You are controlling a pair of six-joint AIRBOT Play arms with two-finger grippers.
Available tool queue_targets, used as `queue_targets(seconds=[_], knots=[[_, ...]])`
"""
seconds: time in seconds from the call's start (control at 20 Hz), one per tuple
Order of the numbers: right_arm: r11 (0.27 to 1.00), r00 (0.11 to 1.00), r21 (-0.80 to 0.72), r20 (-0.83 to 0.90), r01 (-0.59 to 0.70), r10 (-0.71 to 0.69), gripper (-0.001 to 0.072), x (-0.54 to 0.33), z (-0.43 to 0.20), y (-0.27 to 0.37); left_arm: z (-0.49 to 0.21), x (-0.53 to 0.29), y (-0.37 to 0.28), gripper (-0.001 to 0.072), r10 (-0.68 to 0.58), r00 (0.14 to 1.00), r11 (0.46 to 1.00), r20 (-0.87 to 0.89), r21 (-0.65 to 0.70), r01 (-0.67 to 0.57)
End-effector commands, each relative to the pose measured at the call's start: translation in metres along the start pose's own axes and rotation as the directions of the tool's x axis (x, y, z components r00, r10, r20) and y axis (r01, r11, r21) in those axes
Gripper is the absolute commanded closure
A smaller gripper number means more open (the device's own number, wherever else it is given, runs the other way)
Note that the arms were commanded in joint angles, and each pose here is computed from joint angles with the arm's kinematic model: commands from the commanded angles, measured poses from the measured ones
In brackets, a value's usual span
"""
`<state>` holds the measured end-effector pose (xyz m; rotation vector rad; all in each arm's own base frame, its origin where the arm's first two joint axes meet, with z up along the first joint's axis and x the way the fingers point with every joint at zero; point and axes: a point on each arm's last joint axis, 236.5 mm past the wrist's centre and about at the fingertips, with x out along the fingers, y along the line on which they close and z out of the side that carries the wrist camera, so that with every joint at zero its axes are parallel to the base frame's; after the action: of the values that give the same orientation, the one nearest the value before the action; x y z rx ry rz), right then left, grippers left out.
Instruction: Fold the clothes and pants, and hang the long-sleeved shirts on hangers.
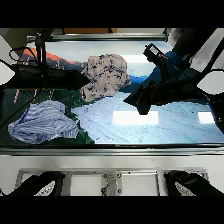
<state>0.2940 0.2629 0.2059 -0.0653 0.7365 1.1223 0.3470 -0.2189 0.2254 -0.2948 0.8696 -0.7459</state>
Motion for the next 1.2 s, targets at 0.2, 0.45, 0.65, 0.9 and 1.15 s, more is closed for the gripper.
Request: queue_targets(seconds=[0.2, 0.45, 0.65, 0.9, 1.15], knots=[[1.000, 1.000, 0.000, -0.001, -0.001, 0.001, 0.0696, 0.000, 0.000, 0.000, 0.000, 0.000, 0.000, 0.0695, 0.000, 1.000, 1.000, 0.000, 0.001, 0.000], [1.000, 1.000, 0.001, -0.001, -0.001, 0.001, 0.0696, 0.000, 0.000, 0.000, 0.002, 0.000, 0.000, 0.0695, 0.001, 1.000, 1.000, 0.009, 0.000, -0.001], [1.000, 1.000, 0.000, -0.001, -0.001, 0.001, 0.0696, 0.000, 0.000, 0.000, 0.003, -0.005, 0.036, -0.0010, 0.131, 0.991, 0.989, 0.011, 0.071, -0.131], [1.000, 1.000, 0.000, -0.001, -0.001, 0.001, 0.0696, 0.000, 0.000, 0.000, -0.049, -0.060, 0.213, -0.0006, 0.691, 0.695, 0.713, -0.198, 0.029, -0.700], [1.000, 1.000, 0.001, -0.001, -0.001, 0.001, 0.0696, 0.000, 0.000, 0.000, -0.163, -0.026, 0.307, -0.0005, 0.669, 0.581, 0.641, -0.463, -0.036, -0.767]])
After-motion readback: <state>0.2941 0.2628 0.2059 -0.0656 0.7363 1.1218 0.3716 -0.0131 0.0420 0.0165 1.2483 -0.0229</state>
